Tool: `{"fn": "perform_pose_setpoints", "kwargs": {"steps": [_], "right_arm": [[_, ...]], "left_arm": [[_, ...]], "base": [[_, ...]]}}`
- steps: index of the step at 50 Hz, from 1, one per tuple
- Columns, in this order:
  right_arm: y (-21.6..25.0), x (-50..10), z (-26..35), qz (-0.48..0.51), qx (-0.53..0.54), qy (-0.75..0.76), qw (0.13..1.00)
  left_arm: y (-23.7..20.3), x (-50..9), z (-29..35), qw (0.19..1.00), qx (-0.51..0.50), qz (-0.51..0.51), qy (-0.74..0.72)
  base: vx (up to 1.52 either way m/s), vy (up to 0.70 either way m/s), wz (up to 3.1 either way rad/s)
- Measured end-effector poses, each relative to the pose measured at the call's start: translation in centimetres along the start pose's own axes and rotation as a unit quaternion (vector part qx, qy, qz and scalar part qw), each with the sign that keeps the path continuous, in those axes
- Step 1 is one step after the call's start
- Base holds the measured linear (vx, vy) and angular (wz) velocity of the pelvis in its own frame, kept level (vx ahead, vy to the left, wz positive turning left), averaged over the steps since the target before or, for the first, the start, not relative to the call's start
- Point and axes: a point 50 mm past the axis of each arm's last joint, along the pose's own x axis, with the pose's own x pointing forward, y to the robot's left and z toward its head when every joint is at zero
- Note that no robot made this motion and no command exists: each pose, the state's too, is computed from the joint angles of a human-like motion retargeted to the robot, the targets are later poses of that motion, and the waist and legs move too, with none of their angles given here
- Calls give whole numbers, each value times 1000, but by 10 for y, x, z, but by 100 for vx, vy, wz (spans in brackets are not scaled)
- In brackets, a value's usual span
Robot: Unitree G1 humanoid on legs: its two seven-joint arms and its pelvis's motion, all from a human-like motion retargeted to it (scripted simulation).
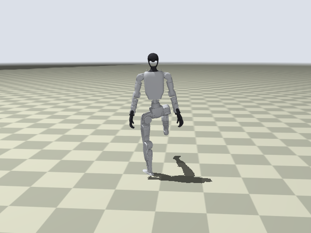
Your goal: Upper body actions
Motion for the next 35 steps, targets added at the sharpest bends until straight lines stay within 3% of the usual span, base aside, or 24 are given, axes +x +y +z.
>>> {"fn": "perform_pose_setpoints", "kwargs": {"steps": [8, 13, 19, 30, 35], "right_arm": [[22, -5, -49, 34, 60, 88, 994], [31, -5, -30, 67, 116, 54, 990], [27, -3, 9, 98, 175, -10, 980], [-5, -4, 62, 49, 56, -119, 990], [-11, -9, 88, 58, 51, -163, 984]], "left_arm": [[-10, -3, 59, 996, 11, -8, -85], [-29, -5, 69, 992, -13, -42, -122], [-41, -1, 22, 997, -26, -54, -57], [-63, -18, -103, 972, -95, -93, 191], [-67, -20, -108, 968, -123, -95, 196]], "base": [[2, 4, 32], [-1, 1, -53], [7, -1, -56], [2, -11, -96], [-13, -18, -68]]}}
